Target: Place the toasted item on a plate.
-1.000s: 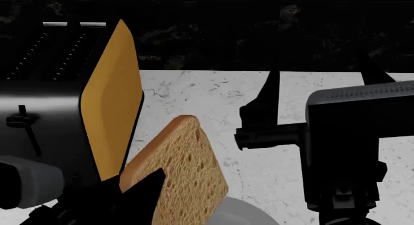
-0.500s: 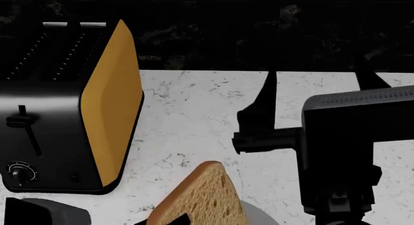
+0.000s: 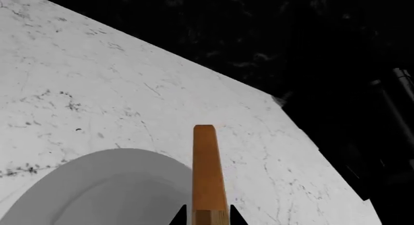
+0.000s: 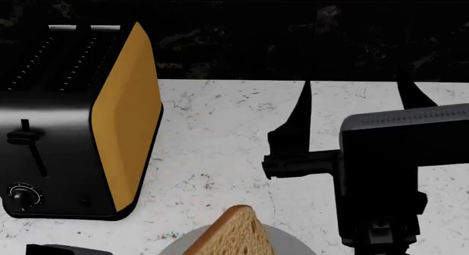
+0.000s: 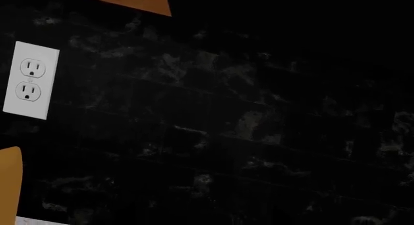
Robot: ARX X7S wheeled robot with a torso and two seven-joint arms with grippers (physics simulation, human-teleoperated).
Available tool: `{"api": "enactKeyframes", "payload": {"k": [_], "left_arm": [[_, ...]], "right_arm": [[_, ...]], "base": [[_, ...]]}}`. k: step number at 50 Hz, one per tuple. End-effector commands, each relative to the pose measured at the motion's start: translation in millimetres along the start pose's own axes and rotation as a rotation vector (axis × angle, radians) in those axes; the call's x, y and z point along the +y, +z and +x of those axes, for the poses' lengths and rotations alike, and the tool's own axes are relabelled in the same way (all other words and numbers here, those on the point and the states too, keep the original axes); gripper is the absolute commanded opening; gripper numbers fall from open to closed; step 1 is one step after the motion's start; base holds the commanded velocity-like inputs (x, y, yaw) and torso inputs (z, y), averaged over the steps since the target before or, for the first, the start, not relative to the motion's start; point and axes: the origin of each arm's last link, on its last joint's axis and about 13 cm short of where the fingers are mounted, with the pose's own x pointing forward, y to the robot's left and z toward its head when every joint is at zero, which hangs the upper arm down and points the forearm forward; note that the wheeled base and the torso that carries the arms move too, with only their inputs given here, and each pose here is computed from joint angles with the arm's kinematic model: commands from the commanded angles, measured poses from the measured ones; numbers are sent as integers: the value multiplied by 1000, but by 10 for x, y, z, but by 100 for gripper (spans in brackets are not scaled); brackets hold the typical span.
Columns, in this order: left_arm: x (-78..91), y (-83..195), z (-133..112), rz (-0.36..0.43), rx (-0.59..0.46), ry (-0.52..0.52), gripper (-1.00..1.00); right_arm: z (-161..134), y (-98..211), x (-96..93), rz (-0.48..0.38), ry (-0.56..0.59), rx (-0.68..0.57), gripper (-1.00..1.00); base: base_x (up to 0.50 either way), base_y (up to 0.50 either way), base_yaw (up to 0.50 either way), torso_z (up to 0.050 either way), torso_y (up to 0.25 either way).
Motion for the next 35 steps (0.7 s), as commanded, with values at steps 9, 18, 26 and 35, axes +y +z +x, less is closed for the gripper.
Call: {"api": "enactKeyframes", "payload": {"k": [9, 18, 26, 35], "left_arm": [[70, -19, 17, 8, -10, 32, -100], [79, -32, 4, 25, -11, 49, 100], [96, 1, -5, 71, -29, 69, 100], [212, 14, -11, 200, -49, 149, 100]], "right_arm": [[20, 2, 12, -1, 5, 0, 100], [13, 14, 15, -2, 7, -2, 100], [32, 15, 29, -1, 12, -2, 100], [27, 8, 36, 2, 14, -2, 100]], "base": [[0, 0, 0, 0, 0], [0, 0, 0, 0, 0], [0, 0, 0, 0, 0], [0, 0, 0, 0, 0]]}}
